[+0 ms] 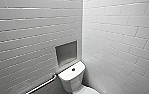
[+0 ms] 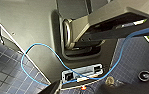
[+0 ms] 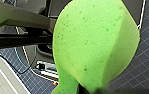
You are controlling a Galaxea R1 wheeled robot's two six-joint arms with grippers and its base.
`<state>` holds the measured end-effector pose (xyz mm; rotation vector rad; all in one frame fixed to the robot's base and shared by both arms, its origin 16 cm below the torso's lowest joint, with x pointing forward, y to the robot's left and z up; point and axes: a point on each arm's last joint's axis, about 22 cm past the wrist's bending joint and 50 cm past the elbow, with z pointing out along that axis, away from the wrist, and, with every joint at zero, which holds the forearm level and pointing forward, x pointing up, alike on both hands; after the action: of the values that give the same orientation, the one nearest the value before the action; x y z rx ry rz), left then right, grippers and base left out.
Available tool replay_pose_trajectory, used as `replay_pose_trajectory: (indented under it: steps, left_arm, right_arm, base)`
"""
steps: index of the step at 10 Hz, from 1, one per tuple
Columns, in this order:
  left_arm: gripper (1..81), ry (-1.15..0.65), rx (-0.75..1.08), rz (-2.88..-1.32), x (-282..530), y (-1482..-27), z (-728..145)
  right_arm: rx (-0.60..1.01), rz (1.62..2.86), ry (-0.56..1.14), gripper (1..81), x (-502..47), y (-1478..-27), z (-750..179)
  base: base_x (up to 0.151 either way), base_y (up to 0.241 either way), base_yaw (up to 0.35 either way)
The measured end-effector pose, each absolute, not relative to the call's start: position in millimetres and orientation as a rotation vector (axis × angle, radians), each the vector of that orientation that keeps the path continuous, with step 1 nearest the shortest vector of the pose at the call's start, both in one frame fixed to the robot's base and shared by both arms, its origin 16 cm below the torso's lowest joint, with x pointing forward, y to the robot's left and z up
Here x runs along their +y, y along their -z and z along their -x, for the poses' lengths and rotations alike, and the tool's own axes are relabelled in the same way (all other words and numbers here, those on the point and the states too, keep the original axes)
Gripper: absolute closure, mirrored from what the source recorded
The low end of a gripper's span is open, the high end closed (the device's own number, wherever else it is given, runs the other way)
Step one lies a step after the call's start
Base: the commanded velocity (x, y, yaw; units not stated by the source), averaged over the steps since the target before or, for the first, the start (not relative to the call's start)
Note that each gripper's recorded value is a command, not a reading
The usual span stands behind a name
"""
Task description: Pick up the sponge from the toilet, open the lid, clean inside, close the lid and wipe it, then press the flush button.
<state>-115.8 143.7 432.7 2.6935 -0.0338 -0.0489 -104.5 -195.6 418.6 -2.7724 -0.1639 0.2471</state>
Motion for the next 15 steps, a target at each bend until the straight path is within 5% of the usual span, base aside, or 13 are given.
replay_pose_trajectory:
  steps: [7,15]
  left_arm:
    - [1.0,0.092,0.125,-2.655,229.5,-461.4,121.5]
    - [1.0,-0.072,0.124,-2.550,278.5,-535.4,28.9]
  right_arm:
    - [-0.148,2.700,-0.264,81.1,-210.6,-442.0,104.4]
    - [-0.139,2.654,-0.270,81.1,-200.3,-453.6,105.1]
  base:
    - [0.000,0.000,0.000]
    - [0.000,0.000,0.000]
